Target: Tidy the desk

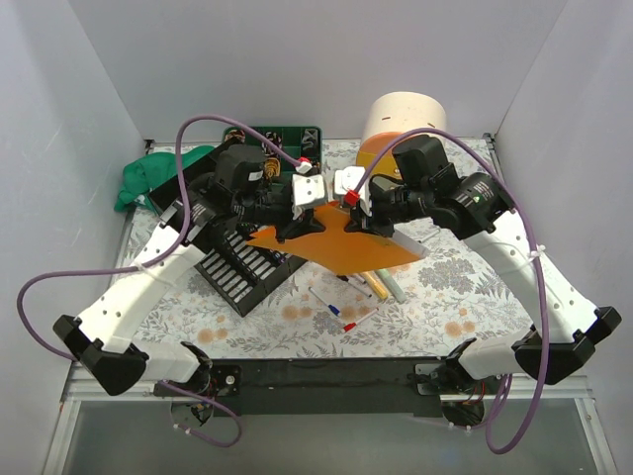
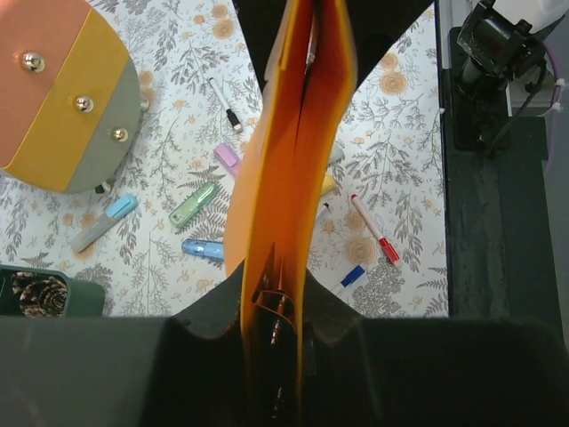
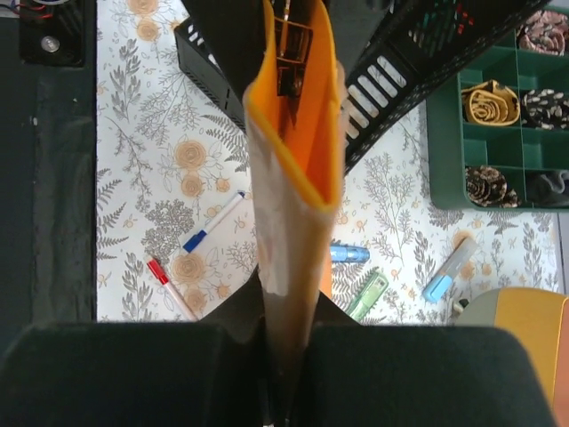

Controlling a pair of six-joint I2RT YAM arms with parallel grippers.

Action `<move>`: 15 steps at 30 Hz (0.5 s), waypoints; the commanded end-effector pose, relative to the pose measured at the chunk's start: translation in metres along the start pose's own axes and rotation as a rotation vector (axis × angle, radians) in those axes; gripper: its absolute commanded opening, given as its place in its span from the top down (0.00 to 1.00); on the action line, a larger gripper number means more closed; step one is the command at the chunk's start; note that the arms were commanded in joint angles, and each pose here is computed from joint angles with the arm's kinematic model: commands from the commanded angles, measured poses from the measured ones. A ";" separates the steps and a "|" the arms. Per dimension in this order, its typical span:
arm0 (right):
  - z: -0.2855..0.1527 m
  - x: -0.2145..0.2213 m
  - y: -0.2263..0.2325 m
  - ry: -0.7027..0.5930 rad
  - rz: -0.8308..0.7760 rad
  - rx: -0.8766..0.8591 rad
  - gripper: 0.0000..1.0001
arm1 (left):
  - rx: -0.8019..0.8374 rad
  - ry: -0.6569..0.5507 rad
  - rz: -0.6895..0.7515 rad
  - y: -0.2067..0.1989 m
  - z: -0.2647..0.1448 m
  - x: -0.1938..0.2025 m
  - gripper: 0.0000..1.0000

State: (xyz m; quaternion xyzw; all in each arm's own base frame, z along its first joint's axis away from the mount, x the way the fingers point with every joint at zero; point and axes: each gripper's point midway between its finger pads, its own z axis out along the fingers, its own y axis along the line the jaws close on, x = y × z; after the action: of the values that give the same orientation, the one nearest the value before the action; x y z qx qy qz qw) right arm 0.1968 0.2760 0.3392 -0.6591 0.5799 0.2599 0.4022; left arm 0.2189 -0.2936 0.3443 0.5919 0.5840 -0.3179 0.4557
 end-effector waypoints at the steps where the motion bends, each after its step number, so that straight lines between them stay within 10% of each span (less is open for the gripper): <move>1: -0.020 -0.025 0.023 -0.083 -0.063 -0.069 0.99 | -0.190 -0.120 0.039 0.017 -0.036 -0.039 0.76; 2: -0.024 -0.029 0.022 -0.094 -0.078 -0.056 0.99 | -0.217 -0.142 0.035 0.017 -0.041 -0.043 0.42; 4: -0.031 -0.037 0.017 -0.113 -0.103 -0.009 0.99 | -0.309 -0.230 0.045 0.016 -0.064 -0.061 0.04; 15: -0.070 -0.134 -0.036 -0.452 -0.026 0.264 0.99 | -0.679 -0.702 -0.079 -0.005 -0.209 -0.148 0.02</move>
State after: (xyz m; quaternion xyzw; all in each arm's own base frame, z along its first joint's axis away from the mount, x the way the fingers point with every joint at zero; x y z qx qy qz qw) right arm 0.1907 0.2752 0.4027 -0.6132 0.5592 0.2726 0.4868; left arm 0.1733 -0.1871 0.5238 0.3408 0.4987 -0.2726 0.7489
